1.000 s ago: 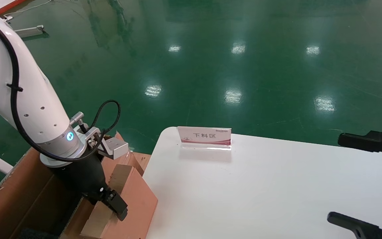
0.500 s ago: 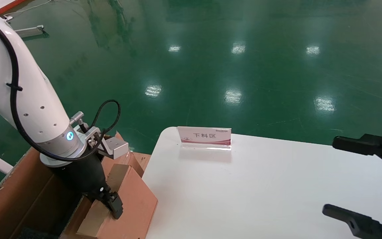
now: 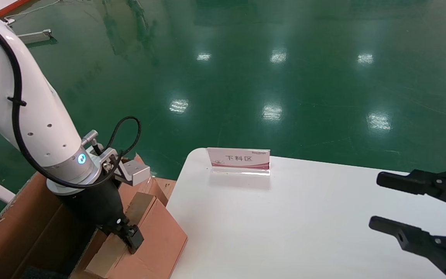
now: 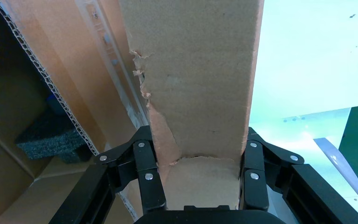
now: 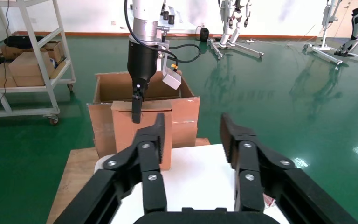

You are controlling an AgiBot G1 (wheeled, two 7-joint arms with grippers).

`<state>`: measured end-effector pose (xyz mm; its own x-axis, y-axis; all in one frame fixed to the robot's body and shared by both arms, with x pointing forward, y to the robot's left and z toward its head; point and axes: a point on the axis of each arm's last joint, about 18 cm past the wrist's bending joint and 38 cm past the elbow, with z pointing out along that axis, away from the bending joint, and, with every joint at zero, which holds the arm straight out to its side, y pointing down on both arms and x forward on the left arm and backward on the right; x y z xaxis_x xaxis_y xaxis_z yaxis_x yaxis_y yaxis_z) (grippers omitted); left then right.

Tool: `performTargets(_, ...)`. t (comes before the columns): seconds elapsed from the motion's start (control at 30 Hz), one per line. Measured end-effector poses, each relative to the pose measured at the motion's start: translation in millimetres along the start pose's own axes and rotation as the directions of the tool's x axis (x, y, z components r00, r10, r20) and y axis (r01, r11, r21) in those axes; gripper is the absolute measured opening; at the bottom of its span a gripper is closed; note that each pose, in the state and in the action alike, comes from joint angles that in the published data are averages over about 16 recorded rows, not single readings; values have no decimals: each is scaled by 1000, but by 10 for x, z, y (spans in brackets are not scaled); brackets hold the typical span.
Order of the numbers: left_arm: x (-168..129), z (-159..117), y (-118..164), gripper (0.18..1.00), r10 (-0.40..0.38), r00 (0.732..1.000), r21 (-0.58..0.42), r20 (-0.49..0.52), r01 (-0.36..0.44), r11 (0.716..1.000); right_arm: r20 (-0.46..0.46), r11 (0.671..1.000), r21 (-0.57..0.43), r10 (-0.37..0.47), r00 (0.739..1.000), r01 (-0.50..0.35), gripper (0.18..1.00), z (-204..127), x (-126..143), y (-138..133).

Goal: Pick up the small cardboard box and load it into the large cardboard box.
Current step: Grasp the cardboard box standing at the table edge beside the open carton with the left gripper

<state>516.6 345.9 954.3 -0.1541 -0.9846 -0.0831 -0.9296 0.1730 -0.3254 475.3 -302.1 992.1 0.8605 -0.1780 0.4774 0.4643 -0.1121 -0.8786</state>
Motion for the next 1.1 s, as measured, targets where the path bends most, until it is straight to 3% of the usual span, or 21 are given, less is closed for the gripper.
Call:
performTargets(0.13, 3, -40, -16, 382, 4, 1000, 12, 1, -4, 1000, 0, 1000, 0, 0, 1000, 0, 570, 0, 0, 0)
performTargets(0.3, 2, -166, -54, 382, 16, 1000, 47, 7, -17, 999, 0, 1000, 0, 0, 1000, 0, 463, 0, 0, 0)
performTargets(0.6, -37, -650, -143, 380, 55, 998, 186, 35, -60, 981, 0, 1000, 0, 0, 1000, 0, 271, 0, 0, 0)
performTargets(0.77, -102, -1017, -162, 379, 78, 995, 296, 65, -94, 951, 0, 1000, 0, 0, 1000, 0, 233, 0, 0, 0)
performTargets(1.1, -316, -1676, -76, 378, 104, 983, 485, 152, -166, 859, 0, 1000, 0, 0, 1000, 0, 179, 0, 0, 0)
